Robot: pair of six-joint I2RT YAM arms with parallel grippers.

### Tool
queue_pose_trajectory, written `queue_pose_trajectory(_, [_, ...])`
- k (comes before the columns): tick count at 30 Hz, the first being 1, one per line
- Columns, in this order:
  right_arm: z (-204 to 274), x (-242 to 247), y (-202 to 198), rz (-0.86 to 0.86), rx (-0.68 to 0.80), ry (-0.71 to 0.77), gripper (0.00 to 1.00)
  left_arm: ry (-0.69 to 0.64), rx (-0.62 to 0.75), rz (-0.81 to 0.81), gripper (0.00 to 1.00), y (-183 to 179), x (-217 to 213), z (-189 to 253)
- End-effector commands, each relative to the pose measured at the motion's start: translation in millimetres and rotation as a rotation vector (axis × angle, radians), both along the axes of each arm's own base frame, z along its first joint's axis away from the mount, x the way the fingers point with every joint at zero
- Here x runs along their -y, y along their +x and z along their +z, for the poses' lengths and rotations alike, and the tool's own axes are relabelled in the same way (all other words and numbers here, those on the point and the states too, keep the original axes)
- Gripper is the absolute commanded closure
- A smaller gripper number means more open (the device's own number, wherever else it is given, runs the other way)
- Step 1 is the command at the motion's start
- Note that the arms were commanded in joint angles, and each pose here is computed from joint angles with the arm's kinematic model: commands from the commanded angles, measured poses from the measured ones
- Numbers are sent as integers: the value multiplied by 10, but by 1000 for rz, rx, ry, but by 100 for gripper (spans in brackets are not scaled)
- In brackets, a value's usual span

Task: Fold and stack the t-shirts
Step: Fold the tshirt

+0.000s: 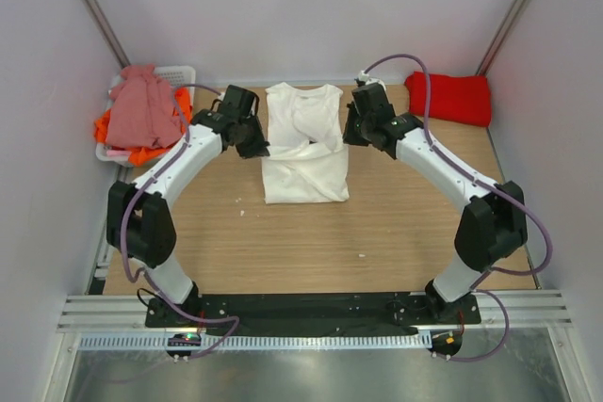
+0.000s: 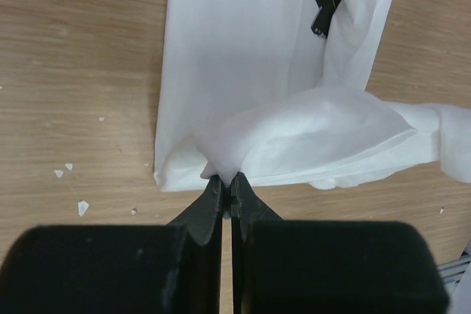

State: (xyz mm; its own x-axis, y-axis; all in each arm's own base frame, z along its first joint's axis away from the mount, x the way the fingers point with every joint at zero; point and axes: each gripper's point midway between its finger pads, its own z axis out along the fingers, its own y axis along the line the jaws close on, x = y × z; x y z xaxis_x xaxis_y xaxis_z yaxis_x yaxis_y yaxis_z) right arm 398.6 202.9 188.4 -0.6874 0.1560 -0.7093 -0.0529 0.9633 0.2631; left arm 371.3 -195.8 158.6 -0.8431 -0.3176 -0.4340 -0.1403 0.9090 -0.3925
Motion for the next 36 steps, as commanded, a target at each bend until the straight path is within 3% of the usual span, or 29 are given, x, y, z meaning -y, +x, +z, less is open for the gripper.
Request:
queue_pose_trajectory(1, [54,-59,295,35,24,7,99,-11,-12,-33,100,233,11,-35])
queue_pose_trajectory(11, [-520,-82,888,1,-62,-6,98,-45,-126,-79,97,878,77,-627])
queue_pose_trajectory(12, [-540,-100,945,9,-66,-3,93,-38,-133,-80,90,938,52,-670])
queue_pose_trajectory(14, [-594,-120,1166,30,-59,12,60,-20,-138,-70,80,1097,37,-667])
queue_pose_trajectory(15, [-614,-143,1210,48,-74,28,48,-26,-83,-69,60,1257,46,-463])
queue_pose_trajectory(16, [-418,-191,1347,64,-27,51,30,-4,-97,-56,52,1259,0,-441])
queue_pose_trajectory(17, [-469,-158,1434,57,-33,48,25,3,-100,-55,46,1297,1,-442])
queue_pose_trajectory(18, [-460,-89,1417,39,-62,25,22,-8,-43,-56,9,1397,24,-198])
queue_pose_trajectory(19, [-192,-83,1514,29,-13,32,20,-2,-43,-61,1,1371,11,-116])
queue_pose_trajectory(22, [67,75,1376,-13,3,-5,19,11,48,-51,0,1303,-75,344])
queue_pose_trajectory(23, [108,107,1299,-17,6,-3,18,28,66,-33,0,1266,-135,407])
queue_pose_trajectory(24, [479,150,1199,-27,86,27,18,45,19,-28,0,1094,-194,244])
queue_pose_trajectory(26, [198,260,909,-53,27,21,16,-1,121,-17,0,924,-215,623])
queue_pose_trajectory(27, [482,270,770,-44,92,67,14,7,53,-18,0,709,-247,334])
queue_pose_trajectory(28, [129,313,554,-41,14,57,14,-28,139,-16,0,625,-243,600])
queue_pose_trajectory(30, [205,221,290,9,27,153,13,-31,83,-19,0,339,-246,291])
queue_pose_trajectory(31, [-113,251,62,17,-45,153,13,-45,112,-23,0,202,-249,402])
queue_pose_trajectory(36, [-470,188,-462,62,-91,265,13,-38,42,-38,0,-442,-264,-105])
